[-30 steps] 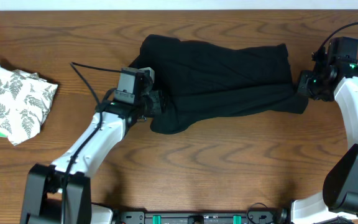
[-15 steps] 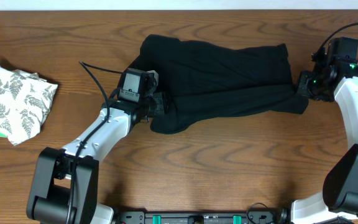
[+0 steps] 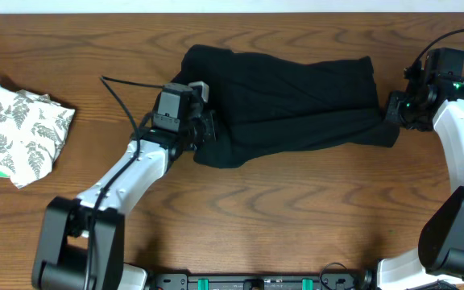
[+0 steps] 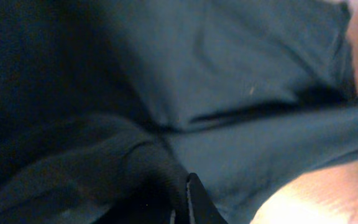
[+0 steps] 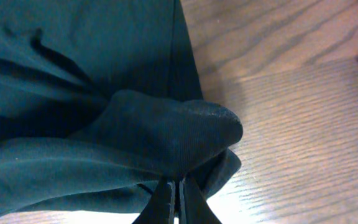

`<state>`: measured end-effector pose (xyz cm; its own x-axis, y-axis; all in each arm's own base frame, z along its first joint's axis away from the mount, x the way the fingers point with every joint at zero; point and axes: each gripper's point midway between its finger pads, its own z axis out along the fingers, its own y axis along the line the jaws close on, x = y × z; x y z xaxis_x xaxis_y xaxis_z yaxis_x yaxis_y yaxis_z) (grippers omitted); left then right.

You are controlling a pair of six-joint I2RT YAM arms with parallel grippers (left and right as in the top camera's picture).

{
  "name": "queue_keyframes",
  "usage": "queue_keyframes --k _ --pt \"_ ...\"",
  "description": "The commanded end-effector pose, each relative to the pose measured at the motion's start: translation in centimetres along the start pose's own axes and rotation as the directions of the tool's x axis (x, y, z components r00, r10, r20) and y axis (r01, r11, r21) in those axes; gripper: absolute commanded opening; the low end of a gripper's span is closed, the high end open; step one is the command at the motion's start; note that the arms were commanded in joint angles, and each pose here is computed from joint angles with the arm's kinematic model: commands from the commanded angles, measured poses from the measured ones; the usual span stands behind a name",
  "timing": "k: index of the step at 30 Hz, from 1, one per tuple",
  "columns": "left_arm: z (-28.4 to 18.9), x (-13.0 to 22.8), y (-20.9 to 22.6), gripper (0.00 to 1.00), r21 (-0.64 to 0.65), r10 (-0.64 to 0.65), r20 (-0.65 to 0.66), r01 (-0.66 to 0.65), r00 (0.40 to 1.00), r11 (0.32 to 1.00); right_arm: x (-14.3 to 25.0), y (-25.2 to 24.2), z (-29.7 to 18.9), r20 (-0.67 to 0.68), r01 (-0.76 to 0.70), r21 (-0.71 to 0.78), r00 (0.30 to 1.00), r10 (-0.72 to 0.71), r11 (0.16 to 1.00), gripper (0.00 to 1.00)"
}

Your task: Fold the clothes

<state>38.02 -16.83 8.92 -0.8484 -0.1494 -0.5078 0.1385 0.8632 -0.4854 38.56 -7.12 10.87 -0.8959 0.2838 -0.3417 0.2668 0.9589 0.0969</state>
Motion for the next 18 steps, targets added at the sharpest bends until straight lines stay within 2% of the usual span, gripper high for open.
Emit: queue_keyframes --k 1,11,18 --pt "-3.4 -5.7 -0.1 0.06 -0.067 0.019 0.186 -0.006 0.982 0.998 -0.4 0.4 -0.2 0.023 0.013 0.005 1.000 -0.013 1.000 0.01" --pt "-5.3 -8.3 3.4 0.06 -0.166 -0.005 0.290 0.056 0.957 0.985 -2.0 0.4 -0.3 0.087 0.015 0.007 0.996 -0.016 1.000 0.01" --pt "-6.0 -10.3 3.4 0.06 -0.174 0.015 0.371 0.053 0.929 0.983 -2.4 0.3 0.8 0.088 -0.023 0.006 0.996 0.022 1.000 0.01"
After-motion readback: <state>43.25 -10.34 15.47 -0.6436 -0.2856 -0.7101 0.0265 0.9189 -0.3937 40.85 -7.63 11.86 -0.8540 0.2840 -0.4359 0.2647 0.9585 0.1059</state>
